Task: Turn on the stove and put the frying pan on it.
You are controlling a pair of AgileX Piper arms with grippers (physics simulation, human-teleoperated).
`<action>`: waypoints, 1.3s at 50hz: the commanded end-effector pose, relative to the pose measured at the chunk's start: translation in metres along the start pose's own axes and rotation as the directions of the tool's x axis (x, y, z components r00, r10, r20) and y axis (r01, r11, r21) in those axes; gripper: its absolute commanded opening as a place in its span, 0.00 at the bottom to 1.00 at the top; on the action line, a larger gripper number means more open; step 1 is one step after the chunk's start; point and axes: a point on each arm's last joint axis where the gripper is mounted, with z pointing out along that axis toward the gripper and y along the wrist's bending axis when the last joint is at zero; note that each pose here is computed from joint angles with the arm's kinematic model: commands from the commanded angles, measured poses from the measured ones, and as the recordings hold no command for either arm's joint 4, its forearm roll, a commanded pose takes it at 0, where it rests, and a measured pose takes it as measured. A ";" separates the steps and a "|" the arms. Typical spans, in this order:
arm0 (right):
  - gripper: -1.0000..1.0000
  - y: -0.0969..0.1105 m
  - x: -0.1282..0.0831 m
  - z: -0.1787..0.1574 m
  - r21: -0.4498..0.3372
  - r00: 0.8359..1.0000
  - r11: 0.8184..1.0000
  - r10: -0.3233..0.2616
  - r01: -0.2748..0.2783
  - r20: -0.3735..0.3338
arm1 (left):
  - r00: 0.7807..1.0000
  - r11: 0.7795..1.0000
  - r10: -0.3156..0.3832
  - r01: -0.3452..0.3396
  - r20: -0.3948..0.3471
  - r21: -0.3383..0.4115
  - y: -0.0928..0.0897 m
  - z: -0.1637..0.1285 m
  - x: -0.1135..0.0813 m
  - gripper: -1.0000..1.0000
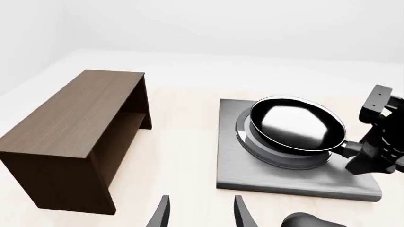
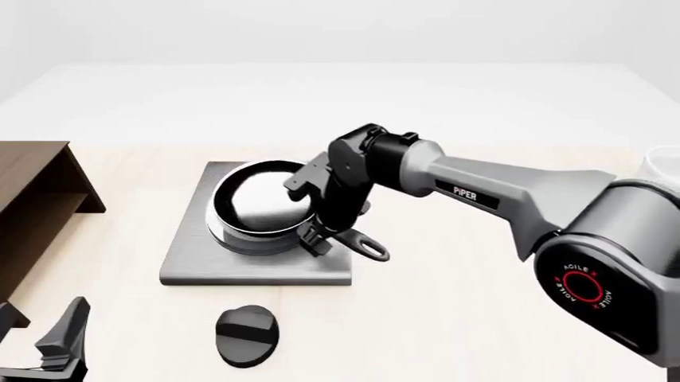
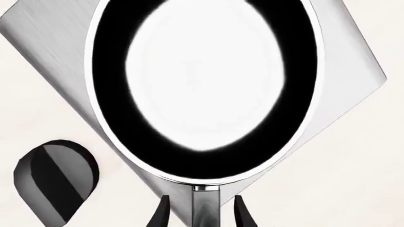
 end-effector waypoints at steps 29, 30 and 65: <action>1.00 0.015 0.022 -0.093 0.011 0.996 0.998 -0.054 0.054 0.076 | 1.000 1.000 -0.001 0.001 -0.001 0.005 0.000 0.000 0.000 1.00; 1.00 0.017 0.023 -0.096 0.010 0.995 0.998 -0.058 0.058 0.078 | 1.000 1.000 -0.001 0.001 -0.001 0.004 0.000 0.000 0.000 1.00; 1.00 0.060 0.120 -0.206 0.040 0.888 0.997 -0.081 0.071 0.452 | 1.000 1.000 0.010 -0.010 0.002 0.003 0.000 0.000 0.000 1.00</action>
